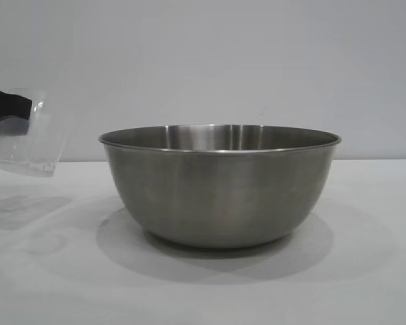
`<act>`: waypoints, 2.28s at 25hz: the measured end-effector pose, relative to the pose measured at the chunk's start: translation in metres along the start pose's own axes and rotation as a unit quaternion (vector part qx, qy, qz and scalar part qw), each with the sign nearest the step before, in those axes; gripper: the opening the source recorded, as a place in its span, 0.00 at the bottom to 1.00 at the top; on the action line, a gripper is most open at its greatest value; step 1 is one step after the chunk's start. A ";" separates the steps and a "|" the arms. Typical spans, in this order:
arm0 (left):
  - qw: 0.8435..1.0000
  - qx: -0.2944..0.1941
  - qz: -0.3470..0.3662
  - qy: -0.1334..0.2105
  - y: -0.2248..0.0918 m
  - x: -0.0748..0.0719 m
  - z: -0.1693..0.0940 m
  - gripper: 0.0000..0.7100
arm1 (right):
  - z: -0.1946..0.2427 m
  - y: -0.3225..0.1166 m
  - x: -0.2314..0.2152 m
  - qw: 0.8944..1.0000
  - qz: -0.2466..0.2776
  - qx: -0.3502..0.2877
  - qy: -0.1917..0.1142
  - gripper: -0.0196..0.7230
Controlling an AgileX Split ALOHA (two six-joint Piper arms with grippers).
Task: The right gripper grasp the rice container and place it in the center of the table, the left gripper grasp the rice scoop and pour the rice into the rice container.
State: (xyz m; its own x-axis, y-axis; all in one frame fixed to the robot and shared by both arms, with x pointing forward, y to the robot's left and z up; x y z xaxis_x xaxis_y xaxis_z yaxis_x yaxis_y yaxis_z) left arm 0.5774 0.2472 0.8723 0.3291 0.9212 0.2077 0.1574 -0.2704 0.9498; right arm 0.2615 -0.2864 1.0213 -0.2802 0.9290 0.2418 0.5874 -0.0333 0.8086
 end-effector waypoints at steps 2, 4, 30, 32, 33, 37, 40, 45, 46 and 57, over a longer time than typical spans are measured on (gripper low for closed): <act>1.000 0.005 -0.001 -0.001 -0.004 -0.001 0.001 0.07 | 0.000 0.000 0.000 1.000 0.000 0.000 0.000 0.45; 1.000 0.012 -0.003 -0.003 -0.009 -0.002 0.001 0.07 | 0.000 0.000 0.000 1.000 0.000 0.000 0.000 0.45; 0.994 0.096 -0.035 0.031 -0.042 -0.006 -0.046 0.15 | 0.000 0.000 0.000 1.000 0.000 0.000 0.000 0.45; 0.994 0.090 -0.038 0.045 -0.038 0.000 -0.048 0.15 | 0.000 0.000 0.000 1.000 0.000 0.000 0.000 0.45; 0.994 0.088 -0.039 0.049 -0.037 0.003 -0.049 0.15 | 0.000 0.000 0.000 1.000 0.000 0.000 0.000 0.45; 0.993 0.074 -0.045 0.075 -0.034 0.024 -0.045 0.15 | 0.000 0.000 0.000 1.000 0.000 0.000 0.000 0.45; 0.994 0.051 -0.042 0.092 -0.024 0.042 -0.043 0.15 | 0.000 0.000 0.000 1.000 0.000 0.000 0.000 0.45; 0.995 0.009 -0.014 0.101 0.019 0.057 -0.052 0.15 | 0.000 0.000 0.000 1.000 0.000 0.000 0.000 0.45; 0.995 0.014 -0.006 0.100 0.030 0.057 -0.058 0.15 | 0.000 0.000 0.000 1.000 0.000 0.000 0.000 0.45; 0.983 0.148 0.024 0.105 0.100 0.030 -0.188 0.15 | 0.000 0.000 0.000 1.000 0.000 0.000 0.000 0.45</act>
State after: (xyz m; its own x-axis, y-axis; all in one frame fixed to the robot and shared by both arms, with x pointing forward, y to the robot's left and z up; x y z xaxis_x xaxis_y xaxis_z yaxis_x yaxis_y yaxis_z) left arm 0.4279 0.3006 1.0178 0.1472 0.9348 0.3232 0.4202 -0.3549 0.8351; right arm 0.2615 -0.2864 1.0213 -0.2797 0.9290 0.2423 0.5876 -0.0340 0.8084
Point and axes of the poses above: a point on each arm's last joint axis where the gripper is mounted, z pointing out along that axis toward the gripper, x along the wrist's bending axis when the last joint is at zero, y = z × x, the point moved 4 cm from there along z, pointing out along that axis toward the gripper, and after that the axes turned 14 degrees about z, right-handed, at the moved point
